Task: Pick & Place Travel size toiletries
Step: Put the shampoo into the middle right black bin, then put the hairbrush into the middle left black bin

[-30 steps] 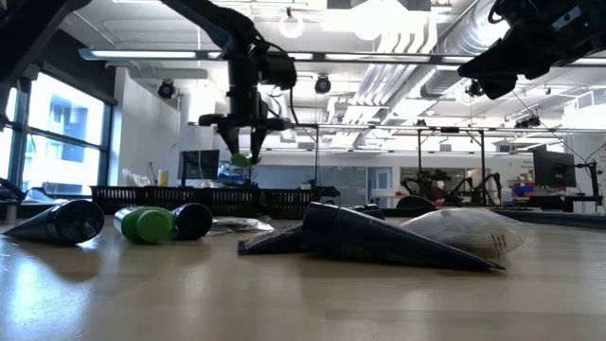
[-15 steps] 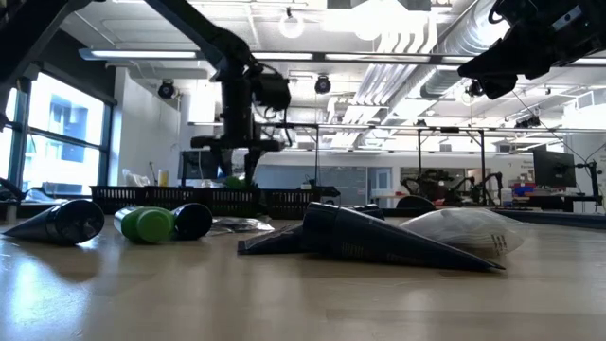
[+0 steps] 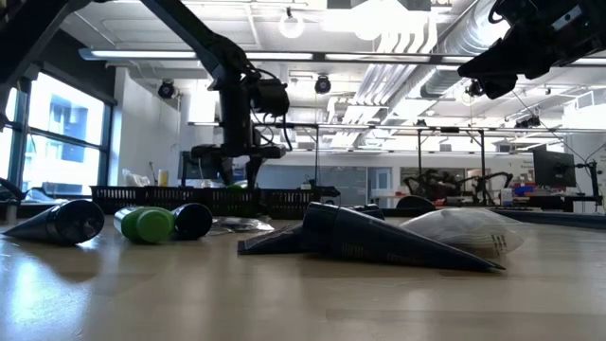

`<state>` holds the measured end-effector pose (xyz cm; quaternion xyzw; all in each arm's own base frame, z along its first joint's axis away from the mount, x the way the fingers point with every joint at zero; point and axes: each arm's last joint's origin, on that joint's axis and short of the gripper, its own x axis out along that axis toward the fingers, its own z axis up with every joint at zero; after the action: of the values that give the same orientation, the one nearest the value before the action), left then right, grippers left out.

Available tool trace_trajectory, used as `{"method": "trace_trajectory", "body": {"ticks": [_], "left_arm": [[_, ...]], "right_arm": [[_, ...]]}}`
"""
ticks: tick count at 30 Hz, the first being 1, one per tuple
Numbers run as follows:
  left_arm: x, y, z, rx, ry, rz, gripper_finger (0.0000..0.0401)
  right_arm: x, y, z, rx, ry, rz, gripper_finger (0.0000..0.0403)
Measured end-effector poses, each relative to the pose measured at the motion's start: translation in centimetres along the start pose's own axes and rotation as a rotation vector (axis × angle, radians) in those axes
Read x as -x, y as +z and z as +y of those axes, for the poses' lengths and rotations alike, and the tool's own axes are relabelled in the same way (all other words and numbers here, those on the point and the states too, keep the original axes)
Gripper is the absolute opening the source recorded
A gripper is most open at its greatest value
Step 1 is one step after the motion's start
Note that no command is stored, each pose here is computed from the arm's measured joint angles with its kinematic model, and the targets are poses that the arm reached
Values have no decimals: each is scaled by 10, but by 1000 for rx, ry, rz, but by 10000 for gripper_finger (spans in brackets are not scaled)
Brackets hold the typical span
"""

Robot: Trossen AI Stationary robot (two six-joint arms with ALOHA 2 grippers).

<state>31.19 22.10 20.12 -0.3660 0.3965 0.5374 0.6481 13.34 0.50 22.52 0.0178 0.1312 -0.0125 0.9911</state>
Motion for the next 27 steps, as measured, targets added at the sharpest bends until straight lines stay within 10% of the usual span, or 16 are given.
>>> {"method": "trace_trajectory", "body": {"ticks": [14, 27], "left_arm": [[0, 0, 0, -18, 3, -2, 240], [20, 16, -8, -63, -45, -36, 138]], "right_arm": [[0, 0, 0, -4, 0, 0, 3], [0, 1, 0, -31, -2, -9, 3]]}}
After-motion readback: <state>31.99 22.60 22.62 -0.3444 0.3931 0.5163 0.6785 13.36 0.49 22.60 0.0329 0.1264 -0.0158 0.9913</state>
